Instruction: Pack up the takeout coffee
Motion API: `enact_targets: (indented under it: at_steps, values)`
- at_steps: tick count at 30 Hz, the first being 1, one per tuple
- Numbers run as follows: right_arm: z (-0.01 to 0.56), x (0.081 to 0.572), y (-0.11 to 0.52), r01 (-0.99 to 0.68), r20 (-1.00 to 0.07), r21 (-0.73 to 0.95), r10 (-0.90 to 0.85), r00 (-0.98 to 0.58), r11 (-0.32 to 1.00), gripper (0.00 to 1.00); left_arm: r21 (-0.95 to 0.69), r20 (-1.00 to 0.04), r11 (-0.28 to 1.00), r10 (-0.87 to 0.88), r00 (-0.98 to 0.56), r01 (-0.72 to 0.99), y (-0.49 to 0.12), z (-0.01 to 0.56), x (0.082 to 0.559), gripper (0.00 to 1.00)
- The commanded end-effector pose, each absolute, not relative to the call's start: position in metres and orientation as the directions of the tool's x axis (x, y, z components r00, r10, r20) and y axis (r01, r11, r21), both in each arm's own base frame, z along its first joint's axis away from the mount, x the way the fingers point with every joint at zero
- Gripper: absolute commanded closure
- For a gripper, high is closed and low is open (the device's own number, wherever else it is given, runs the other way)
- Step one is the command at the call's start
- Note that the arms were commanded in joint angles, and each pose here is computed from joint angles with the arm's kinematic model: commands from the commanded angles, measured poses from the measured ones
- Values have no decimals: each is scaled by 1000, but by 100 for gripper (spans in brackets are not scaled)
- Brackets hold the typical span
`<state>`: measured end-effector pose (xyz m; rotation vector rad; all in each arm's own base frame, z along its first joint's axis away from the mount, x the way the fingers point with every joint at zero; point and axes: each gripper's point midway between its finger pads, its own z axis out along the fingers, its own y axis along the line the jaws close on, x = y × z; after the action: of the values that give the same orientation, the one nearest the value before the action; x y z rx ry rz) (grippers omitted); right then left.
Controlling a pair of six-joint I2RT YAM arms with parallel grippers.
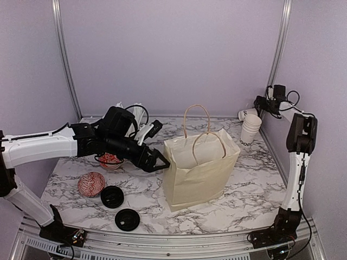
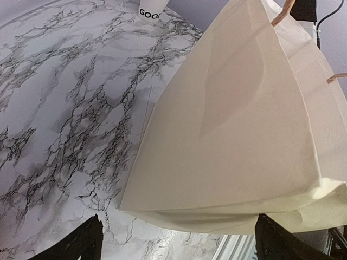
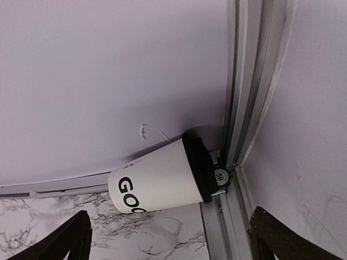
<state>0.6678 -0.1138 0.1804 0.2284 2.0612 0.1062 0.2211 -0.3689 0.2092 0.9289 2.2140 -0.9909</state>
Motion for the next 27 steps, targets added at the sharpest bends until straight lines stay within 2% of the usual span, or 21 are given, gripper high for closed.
enact_targets:
  at_steps: [1,13,20,27]
  values:
    - [149,676,-77,40,-769,421,381,-513,906,1,-419,-709,486,352,-611,767,-382,219,227,1]
    - [95,679,-67,79,-588,660,579,-565,747,1,-385,-694,545,361,-623,745,-373,223,232,1]
    - [68,678,-73,169,-456,760,700,-549,627,1,-379,-671,582,363,-646,720,-368,223,234,1]
    - [53,696,-79,153,-427,821,769,-475,550,1,-382,-637,623,358,-683,683,-365,223,237,1]
